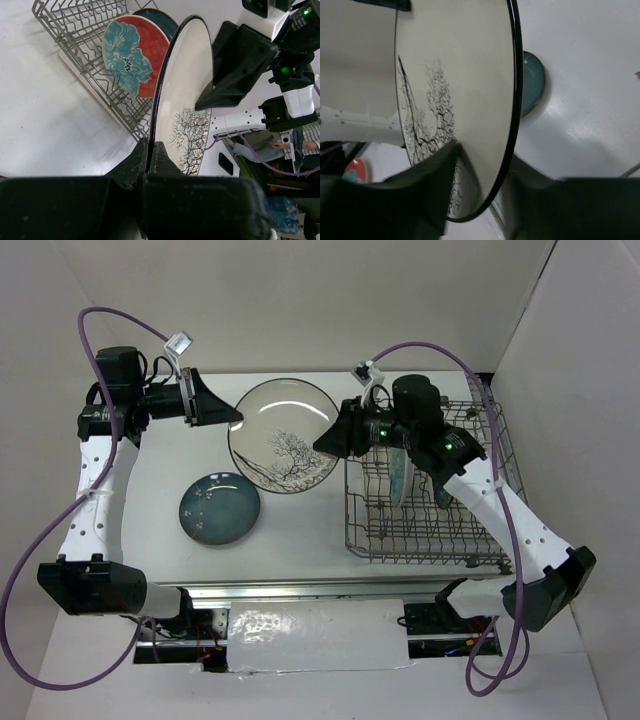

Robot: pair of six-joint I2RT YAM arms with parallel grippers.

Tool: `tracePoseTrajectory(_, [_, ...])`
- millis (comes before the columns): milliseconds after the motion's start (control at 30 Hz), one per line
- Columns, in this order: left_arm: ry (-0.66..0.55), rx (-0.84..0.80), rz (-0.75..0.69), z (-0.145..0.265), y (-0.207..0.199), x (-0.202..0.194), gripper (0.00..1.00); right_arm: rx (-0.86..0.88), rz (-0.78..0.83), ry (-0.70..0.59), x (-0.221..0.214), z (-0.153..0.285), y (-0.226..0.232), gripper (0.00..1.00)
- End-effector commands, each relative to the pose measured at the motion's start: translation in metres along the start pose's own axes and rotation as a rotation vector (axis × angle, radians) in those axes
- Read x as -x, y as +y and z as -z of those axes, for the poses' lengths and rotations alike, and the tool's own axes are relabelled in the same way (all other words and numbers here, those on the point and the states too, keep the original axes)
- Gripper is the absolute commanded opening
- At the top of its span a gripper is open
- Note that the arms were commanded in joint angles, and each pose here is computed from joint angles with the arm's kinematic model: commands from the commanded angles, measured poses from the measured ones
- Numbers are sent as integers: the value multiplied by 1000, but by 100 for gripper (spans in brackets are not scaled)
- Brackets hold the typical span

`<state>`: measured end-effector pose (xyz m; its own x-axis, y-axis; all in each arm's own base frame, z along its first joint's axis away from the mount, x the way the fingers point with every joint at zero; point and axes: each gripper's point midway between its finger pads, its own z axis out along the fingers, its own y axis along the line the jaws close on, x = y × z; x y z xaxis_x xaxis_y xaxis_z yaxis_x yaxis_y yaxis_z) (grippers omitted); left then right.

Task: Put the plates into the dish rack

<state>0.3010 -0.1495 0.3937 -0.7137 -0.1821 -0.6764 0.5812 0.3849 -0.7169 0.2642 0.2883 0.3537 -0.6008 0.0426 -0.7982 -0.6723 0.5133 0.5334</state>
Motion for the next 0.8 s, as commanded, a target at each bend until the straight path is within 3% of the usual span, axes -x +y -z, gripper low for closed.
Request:
tracePoseTrajectory(0, [-10, -104, -99, 12, -41, 4, 0, 131, 74, -95, 26, 7, 33, 38])
tracePoseTrajectory(33, [-10, -98, -96, 11, -39, 3, 0, 135, 80, -111, 28, 10, 35, 26])
tracePoseTrajectory(67, [-11, -90, -90, 11, -36, 3, 0, 133, 73, -118, 26, 11, 34, 4])
tracePoseTrajectory(100, [-10, -87, -78, 11, -32, 2, 0, 122, 85, -149, 30, 17, 36, 0])
tracePoseTrajectory(333, [1, -112, -50, 9, -23, -1, 0, 19, 117, -215, 39, 39, 34, 0])
tracePoseTrajectory(367, [0, -114, -50, 10, -22, 0, 6, 13, 123, -236, 42, 45, 38, 0])
tracePoseTrajectory(400, [7, -110, -22, 8, -16, 1, 18, -33, 116, -259, 47, 48, 33, 0])
tracePoseTrajectory(433, [12, -115, -22, 8, -16, 3, 49, -48, 122, -283, 53, 53, 35, 0])
tracePoseTrajectory(500, [11, -89, 6, 8, -9, 4, 78, -121, 144, -341, 67, 71, 33, 0])
tracePoseTrajectory(600, [-26, -4, 24, 12, 3, 11, 87, -262, 168, -455, 90, 106, 26, 0])
tracePoseTrajectory(767, [-113, 156, 39, 28, 23, 20, 88, -533, 149, -678, 121, 184, 10, 0])
